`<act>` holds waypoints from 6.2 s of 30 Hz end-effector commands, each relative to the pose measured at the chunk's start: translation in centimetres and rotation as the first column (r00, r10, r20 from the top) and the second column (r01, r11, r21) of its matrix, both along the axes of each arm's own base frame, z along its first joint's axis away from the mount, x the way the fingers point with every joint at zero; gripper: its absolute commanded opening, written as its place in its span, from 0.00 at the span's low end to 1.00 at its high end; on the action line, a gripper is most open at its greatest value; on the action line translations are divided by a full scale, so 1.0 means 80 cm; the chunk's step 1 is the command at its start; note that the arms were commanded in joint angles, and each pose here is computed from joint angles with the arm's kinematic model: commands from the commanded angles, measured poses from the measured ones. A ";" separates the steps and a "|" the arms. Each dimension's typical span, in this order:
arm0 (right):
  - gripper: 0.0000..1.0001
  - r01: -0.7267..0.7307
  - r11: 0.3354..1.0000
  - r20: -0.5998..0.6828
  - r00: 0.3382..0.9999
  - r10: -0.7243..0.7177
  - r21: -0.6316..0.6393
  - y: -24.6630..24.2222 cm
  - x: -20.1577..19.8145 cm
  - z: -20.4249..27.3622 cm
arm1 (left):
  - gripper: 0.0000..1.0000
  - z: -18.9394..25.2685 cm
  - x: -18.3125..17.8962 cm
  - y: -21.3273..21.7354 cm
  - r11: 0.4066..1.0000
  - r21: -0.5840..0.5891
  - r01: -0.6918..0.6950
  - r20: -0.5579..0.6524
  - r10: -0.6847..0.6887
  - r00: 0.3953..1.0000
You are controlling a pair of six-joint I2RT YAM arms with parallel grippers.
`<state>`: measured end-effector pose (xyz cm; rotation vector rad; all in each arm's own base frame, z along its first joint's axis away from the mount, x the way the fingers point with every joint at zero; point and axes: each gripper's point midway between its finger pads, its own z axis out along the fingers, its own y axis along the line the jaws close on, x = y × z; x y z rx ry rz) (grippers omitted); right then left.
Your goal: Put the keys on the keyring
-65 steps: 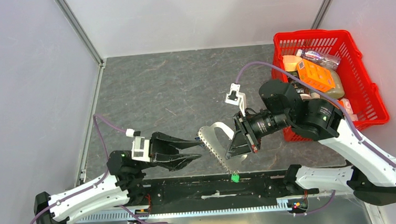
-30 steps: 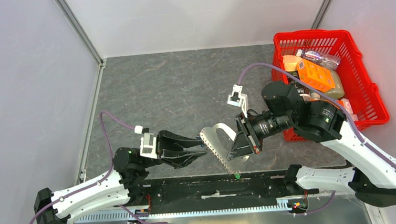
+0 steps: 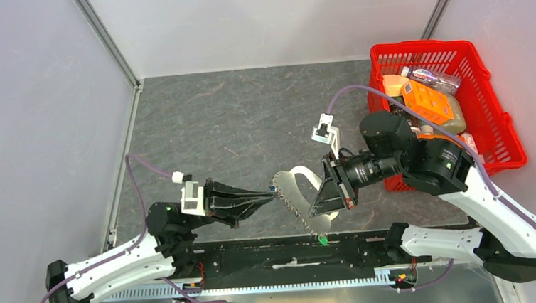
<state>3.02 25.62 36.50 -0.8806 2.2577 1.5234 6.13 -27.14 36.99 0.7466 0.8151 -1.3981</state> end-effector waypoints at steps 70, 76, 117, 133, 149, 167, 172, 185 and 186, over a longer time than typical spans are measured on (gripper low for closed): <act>0.00 -0.012 0.995 0.086 0.996 0.003 0.103 -0.003 -0.002 0.020 | 0.40 0.057 -0.034 -0.005 0.978 -0.093 0.187 0.025 -0.186 0.982; 0.00 -0.012 0.994 0.087 0.996 0.002 0.106 -0.004 -0.003 0.022 | 0.40 0.054 -0.028 -0.007 0.982 -0.088 0.166 0.015 -0.166 0.986; 0.00 -0.003 0.994 0.090 0.996 -0.007 0.113 -0.006 -0.003 0.023 | 0.40 0.028 -0.005 -0.017 0.995 -0.059 0.085 -0.043 -0.087 0.995; 0.00 -0.004 0.994 0.094 0.996 -0.006 0.112 -0.003 0.000 0.027 | 0.40 0.018 -0.003 -0.013 0.997 -0.044 0.069 -0.053 -0.071 0.996; 0.00 -0.011 0.994 0.089 0.996 0.000 0.113 -0.001 -0.001 0.026 | 0.39 0.012 0.008 -0.026 0.999 -0.023 0.042 -0.052 -0.043 0.998; 0.00 -0.011 0.993 0.090 0.996 0.000 0.117 -0.006 -0.004 0.024 | 0.39 0.014 0.011 -0.032 0.999 -0.025 0.045 -0.050 -0.046 0.998; 0.00 -0.010 0.993 0.093 0.996 -0.001 0.117 -0.007 -0.005 0.024 | 0.37 0.016 0.009 -0.030 0.998 -0.030 0.047 -0.048 -0.048 0.998; 0.00 -0.009 0.993 0.085 0.996 -0.001 0.117 -0.006 -0.005 0.024 | 0.22 0.024 0.006 -0.021 0.998 -0.050 0.042 -0.037 -0.044 0.998; 0.00 -0.012 0.993 0.083 0.997 0.003 0.116 -0.007 -0.006 0.023 | 0.23 0.025 0.006 -0.020 0.998 -0.052 0.040 -0.036 -0.042 0.998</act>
